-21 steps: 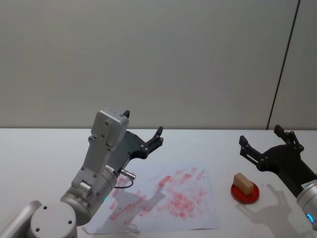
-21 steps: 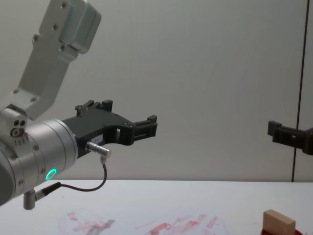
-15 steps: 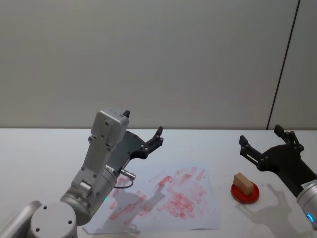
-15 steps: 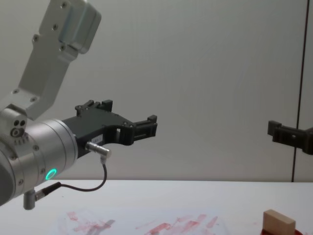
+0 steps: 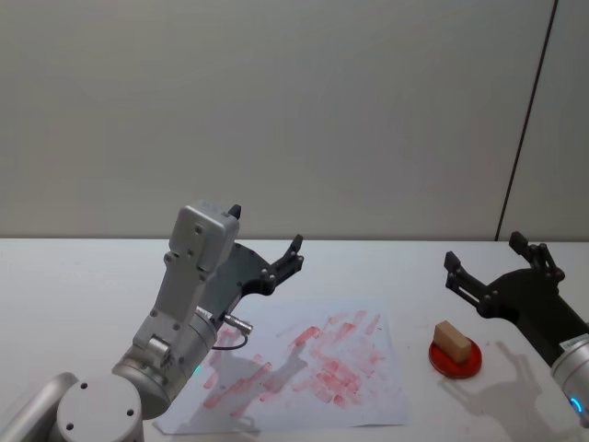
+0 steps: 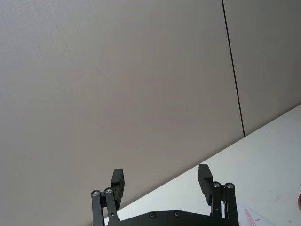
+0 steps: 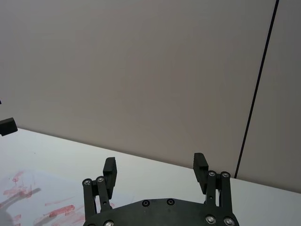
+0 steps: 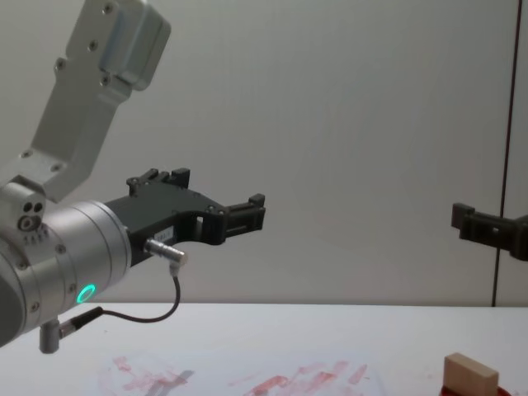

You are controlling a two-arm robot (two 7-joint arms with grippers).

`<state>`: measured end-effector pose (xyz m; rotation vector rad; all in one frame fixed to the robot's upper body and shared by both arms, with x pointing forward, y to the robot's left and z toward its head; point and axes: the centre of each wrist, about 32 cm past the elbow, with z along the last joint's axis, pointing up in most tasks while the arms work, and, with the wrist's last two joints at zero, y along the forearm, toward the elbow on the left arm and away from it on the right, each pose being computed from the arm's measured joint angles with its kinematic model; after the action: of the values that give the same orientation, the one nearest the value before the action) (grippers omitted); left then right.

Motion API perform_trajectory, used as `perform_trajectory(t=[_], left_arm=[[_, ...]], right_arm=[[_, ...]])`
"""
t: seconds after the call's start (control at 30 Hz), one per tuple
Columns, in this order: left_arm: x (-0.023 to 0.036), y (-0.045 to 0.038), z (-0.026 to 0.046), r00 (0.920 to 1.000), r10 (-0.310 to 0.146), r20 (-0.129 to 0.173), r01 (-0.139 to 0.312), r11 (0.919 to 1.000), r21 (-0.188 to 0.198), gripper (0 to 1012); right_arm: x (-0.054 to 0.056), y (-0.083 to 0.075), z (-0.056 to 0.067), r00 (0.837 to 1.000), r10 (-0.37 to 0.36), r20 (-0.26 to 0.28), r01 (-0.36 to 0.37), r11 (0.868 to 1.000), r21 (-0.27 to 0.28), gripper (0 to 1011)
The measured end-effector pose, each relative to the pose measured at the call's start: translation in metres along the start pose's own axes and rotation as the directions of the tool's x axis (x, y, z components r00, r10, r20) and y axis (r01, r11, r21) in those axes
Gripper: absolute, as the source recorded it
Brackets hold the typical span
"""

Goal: Use the one hand to pick up the stamp and affix it onto the A4 paper.

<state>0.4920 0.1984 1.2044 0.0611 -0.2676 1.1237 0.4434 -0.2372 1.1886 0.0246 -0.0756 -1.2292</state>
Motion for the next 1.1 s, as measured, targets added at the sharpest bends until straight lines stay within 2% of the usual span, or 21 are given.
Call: perform_trajectory(t=[0.23,0.53,1.1], left_arm=[[0.0,0.0,0.0,1.0,0.0,0.0,0.0,1.0,0.0,1002],[0.0,0.0,0.0,1.0,0.0,0.0,0.0,1.0,0.0,1002],[0.0,0.0,0.0,1.0,0.0,0.0,0.0,1.0,0.0,1002]], right_arm=[[0.003,0.0,-0.003,1.0,0.008,0.015,-0.007,1.0,-0.023,1001],[0.013,0.0,-0.012,0.999,0.037,0.029,-0.034,0.995,-0.094,1001],[0.031,0.004,-0.034,0.994,0.11,0.016,-0.103,0.967,-0.233,1001]])
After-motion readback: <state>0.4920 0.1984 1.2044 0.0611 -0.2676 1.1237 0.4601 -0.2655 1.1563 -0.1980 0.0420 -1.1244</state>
